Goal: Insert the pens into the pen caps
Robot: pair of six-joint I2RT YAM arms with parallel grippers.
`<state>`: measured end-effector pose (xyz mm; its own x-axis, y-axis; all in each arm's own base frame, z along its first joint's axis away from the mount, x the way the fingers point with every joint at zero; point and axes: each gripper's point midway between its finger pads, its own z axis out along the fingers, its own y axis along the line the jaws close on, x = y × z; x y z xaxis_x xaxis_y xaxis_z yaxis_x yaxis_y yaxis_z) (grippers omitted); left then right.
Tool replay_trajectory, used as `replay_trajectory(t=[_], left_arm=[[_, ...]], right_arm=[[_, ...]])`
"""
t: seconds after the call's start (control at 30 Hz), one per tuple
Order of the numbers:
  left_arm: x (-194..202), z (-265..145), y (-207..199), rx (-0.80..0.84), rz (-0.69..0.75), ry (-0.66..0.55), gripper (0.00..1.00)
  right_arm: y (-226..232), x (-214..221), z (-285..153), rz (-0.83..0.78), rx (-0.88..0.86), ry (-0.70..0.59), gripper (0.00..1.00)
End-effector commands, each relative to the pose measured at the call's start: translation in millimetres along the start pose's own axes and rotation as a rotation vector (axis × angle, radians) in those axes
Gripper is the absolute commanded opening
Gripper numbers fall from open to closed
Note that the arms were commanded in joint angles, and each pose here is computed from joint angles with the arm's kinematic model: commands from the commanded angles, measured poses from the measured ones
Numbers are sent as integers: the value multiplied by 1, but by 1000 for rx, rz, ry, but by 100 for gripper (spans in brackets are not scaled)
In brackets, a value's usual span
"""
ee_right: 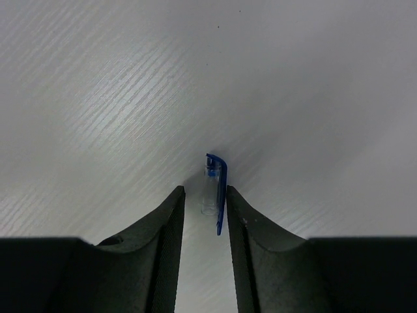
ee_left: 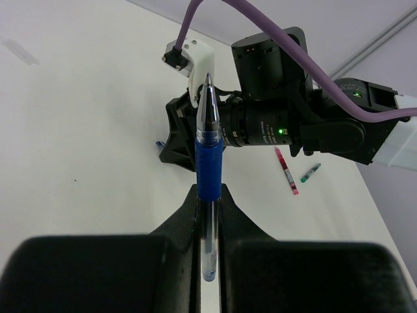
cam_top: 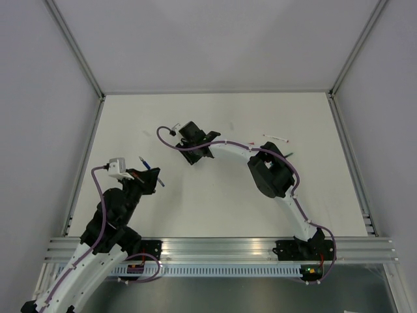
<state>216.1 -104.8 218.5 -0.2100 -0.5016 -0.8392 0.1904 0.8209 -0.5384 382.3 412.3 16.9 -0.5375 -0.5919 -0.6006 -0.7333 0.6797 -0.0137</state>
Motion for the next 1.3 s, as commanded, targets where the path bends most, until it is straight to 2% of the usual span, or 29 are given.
replay_trajectory(t=[0.0,0.07,0.17,0.27,0.3,0.43,0.5,0.67,0.7,0.77,0.8,0.87,0.9,0.93,1.0,1.03,1.27], left_arm=[[-8,-2,1,-13,-20,-27,2],[-7,-2,1,-14,-20,-26,2],[-6,-2,-1,-2,-22,-20,2],[-3,-1,-6,25,-14,-7,2],[2,1,-10,52,-2,17,2],[16,8,-16,74,31,93,2],[25,9,-34,177,43,137,2],[49,1,-89,518,73,252,2],[49,-9,-108,639,73,265,2],[58,-17,-119,737,54,311,2],[55,-29,-133,843,54,307,2],[59,-36,-138,894,23,330,2],[59,-40,-140,917,20,335,2],[55,-44,-144,944,16,318,2],[56,-53,-148,996,1,332,2],[52,-56,-151,1022,2,316,2],[50,-75,-159,1116,-11,329,2]], right_arm=[[-2,12,7,-6,11,49,38],[-2,14,9,0,10,57,35],[-2,17,9,3,11,68,24],[-3,16,2,4,12,71,10],[-1,14,-2,33,12,69,1],[-10,-15,-44,85,67,-5,0],[-13,-20,-64,106,91,-30,0],[-18,-52,-154,195,107,-224,0],[-15,-55,-165,210,92,-256,0],[-9,-66,-205,286,44,-383,0],[-7,-68,-217,319,22,-430,0],[2,-79,-259,413,-59,-597,0],[10,-80,-271,428,-99,-650,0],[16,-86,-296,436,-159,-770,0],[36,-89,-320,456,-268,-858,0],[46,-100,-350,435,-342,-960,0],[101,-102,-384,383,-526,-1094,0]])
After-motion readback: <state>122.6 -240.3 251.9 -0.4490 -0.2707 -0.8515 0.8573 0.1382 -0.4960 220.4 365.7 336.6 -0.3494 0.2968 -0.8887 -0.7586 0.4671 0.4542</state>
